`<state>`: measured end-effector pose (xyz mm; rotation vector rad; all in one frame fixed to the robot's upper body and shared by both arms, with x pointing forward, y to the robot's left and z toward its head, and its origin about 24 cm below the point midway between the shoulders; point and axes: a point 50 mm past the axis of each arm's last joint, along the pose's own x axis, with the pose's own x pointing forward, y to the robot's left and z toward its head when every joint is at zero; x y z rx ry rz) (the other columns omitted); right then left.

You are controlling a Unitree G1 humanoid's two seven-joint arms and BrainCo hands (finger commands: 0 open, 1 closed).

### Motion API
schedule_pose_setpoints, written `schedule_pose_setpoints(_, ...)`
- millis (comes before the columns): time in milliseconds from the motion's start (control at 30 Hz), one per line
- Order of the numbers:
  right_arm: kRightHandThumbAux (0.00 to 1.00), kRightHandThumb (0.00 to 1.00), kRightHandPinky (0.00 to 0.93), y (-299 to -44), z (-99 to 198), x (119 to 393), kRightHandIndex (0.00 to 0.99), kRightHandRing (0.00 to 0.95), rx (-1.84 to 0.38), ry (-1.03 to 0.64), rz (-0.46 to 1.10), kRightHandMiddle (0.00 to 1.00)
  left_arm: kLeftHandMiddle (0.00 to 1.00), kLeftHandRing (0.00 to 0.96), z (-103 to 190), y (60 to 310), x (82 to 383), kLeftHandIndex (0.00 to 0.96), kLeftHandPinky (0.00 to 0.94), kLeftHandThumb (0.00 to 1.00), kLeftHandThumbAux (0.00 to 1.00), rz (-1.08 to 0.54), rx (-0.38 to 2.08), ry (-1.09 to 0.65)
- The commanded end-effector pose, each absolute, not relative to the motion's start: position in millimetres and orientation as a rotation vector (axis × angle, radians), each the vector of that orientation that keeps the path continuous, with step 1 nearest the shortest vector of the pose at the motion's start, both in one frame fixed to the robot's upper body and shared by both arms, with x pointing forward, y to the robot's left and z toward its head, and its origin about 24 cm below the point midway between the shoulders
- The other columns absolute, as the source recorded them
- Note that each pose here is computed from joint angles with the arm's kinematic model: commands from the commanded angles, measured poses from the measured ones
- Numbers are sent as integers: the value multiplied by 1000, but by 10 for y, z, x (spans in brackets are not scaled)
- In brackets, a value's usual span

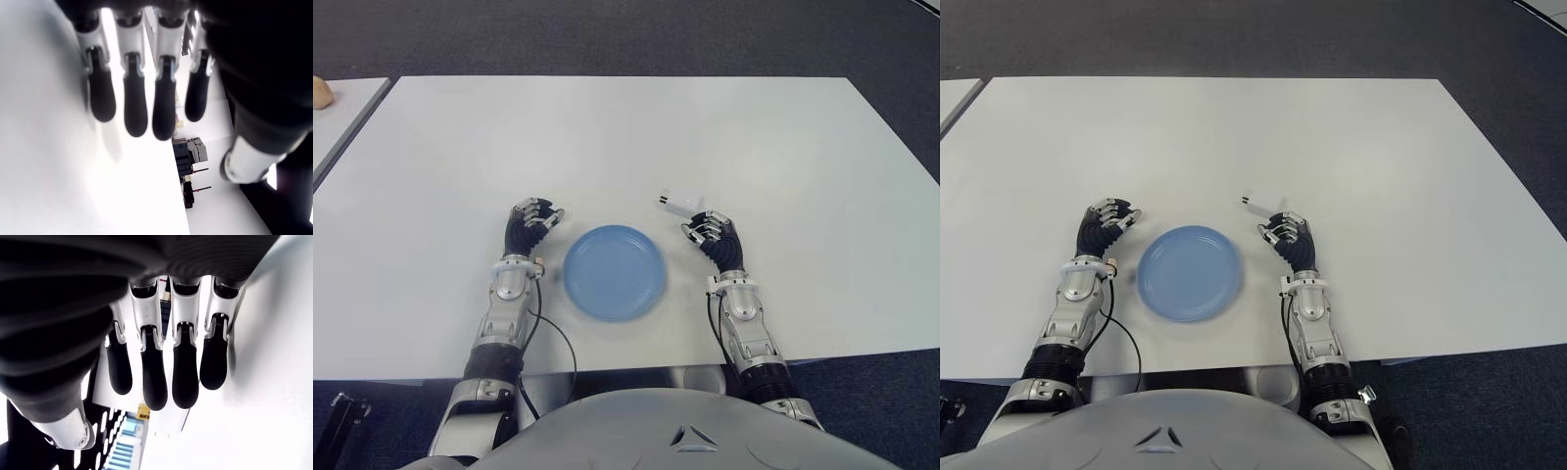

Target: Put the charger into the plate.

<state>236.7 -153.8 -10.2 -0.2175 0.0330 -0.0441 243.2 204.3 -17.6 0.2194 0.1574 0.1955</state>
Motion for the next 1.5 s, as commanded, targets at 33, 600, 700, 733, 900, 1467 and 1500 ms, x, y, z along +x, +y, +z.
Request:
schedule_pose_setpoints(33, 729, 706, 515, -1566, -140, 2343, 425, 554, -234, 63, -42, 538, 499, 495, -261, 2015, 2382, 427, 483, 706, 722, 197, 225, 208)
schedule_pose_setpoints(600, 723, 693, 444, -1799, 225, 2615, 412, 463, -583, -110, 116, 456, 498, 492, -245, 1972, 2384, 423, 481, 704, 724, 200, 220, 199)
schedule_pose_setpoints(700, 606, 500, 340, -1839, 299, 2709, 256, 360, -682, -124, 164, 352, 497, 492, -245, 1966, 2381, 422, 480, 704, 724, 201, 216, 197)
schedule_pose_setpoints(733, 577, 465, 311, -1848, 322, 2744, 220, 330, -714, -126, 175, 322, 497, 492, -245, 1965, 2380, 422, 479, 704, 724, 202, 215, 197)
schedule_pose_setpoints(900, 488, 408, 208, -1848, 381, 2875, 116, 210, -848, -141, 194, 201, 495, 491, -243, 1963, 2376, 422, 479, 704, 724, 203, 212, 197)
schedule_pose_setpoints(1467, 181, 413, 1, -1645, 460, 3221, 0, 1, -1148, -274, 150, 0, 481, 477, -217, 1973, 2337, 422, 468, 705, 724, 222, 222, 209)
schedule_pose_setpoints(1500, 170, 414, 1, -1636, 461, 3235, 0, 0, -1154, -280, 149, 0, 480, 476, -215, 1974, 2334, 422, 467, 705, 724, 222, 222, 209)
